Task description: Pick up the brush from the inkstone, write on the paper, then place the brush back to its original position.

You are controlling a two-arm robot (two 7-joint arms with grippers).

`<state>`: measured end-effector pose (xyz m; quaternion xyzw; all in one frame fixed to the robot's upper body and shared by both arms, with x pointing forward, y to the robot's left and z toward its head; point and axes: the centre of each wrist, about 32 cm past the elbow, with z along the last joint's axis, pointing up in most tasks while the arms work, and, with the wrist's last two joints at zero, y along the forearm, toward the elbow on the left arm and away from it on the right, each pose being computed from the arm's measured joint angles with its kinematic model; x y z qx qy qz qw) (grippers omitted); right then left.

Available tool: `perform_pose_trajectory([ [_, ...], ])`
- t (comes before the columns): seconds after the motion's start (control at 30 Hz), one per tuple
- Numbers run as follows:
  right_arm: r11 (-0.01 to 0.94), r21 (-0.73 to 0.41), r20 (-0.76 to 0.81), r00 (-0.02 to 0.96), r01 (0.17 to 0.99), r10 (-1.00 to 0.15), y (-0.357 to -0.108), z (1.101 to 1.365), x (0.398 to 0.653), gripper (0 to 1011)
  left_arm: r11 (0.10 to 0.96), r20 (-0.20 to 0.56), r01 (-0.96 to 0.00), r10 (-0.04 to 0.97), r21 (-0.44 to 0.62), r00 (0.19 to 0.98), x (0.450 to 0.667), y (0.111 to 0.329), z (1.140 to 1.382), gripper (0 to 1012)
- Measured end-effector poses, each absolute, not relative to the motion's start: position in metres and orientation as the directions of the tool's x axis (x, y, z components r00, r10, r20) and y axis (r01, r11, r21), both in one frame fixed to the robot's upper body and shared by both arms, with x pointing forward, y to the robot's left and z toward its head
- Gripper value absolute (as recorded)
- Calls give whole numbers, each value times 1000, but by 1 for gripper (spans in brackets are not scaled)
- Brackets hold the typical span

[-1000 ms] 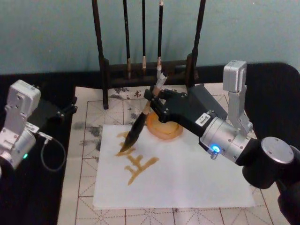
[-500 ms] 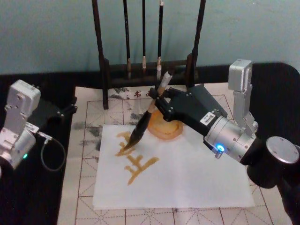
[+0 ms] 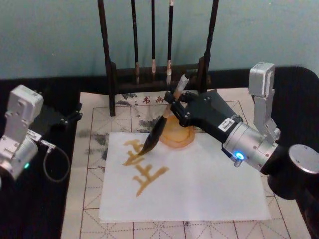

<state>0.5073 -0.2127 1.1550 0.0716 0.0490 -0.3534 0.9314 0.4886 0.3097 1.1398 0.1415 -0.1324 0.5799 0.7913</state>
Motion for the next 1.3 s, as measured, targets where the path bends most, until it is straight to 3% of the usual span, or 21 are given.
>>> perform_pose_trajectory([
  [1.3,709,107,-122,717,697,-687,-222,1159,508,185,287,374,-955,880,70,292,489,310,1140,1001],
])
